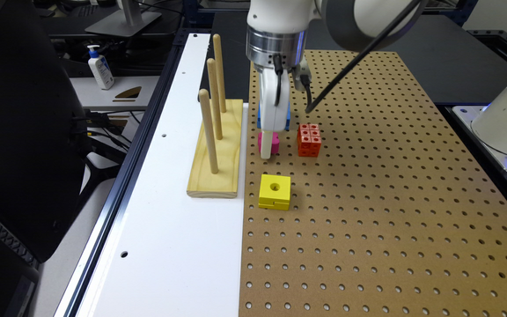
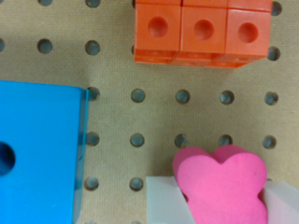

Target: Pick up pink flower.

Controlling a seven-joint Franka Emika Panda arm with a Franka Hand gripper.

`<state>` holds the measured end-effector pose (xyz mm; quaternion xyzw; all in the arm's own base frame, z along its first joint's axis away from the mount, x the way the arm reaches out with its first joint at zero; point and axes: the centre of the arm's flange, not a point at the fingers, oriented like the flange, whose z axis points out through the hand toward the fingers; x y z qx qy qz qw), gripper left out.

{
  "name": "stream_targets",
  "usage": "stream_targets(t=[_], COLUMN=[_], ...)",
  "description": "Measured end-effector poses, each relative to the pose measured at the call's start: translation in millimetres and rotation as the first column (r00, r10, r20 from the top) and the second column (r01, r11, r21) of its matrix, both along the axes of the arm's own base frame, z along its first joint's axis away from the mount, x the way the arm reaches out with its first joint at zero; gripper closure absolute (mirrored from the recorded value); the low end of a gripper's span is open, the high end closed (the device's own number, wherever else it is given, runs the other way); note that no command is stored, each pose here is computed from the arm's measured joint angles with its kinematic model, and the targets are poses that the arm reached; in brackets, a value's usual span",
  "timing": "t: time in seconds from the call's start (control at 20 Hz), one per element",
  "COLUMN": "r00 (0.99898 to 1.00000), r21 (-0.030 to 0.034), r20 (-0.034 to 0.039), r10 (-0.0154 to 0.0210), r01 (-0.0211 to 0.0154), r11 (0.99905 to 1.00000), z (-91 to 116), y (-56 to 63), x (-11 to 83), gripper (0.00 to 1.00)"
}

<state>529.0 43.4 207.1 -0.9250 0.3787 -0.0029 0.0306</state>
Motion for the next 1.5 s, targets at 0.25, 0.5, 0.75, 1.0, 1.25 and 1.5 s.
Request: stream_targets(t=[0.25,0.5,0.75,1.0,1.25,1.5], r00=[0.99997,1.0,0.99998,0.99997,0.99988,0.99989], r21=[-0.0033,-0.0046,-0.0092,-0.0098,-0.0162,-0.0185], r20=[-0.0068,0.0005,-0.0024,0.0053,0.0127,0.0116], r10=[0.0023,0.003,0.0061,0.0062,0.0087,0.0089], r01=[-0.0023,-0.003,-0.0061,-0.0062,-0.0085,-0.0086], r11=[0.999992,0.999985,0.999939,0.999933,0.999832,0.999792], z=[18,30,59,66,109,122], y=[-0.4,-0.5,-0.8,-0.9,-1.3,-1.7], x=[-1.8,-1.6,-3.8,-3.6,-9.2,-12.2], gripper=[1.0,1.0,1.0,1.0,1.0,1.0])
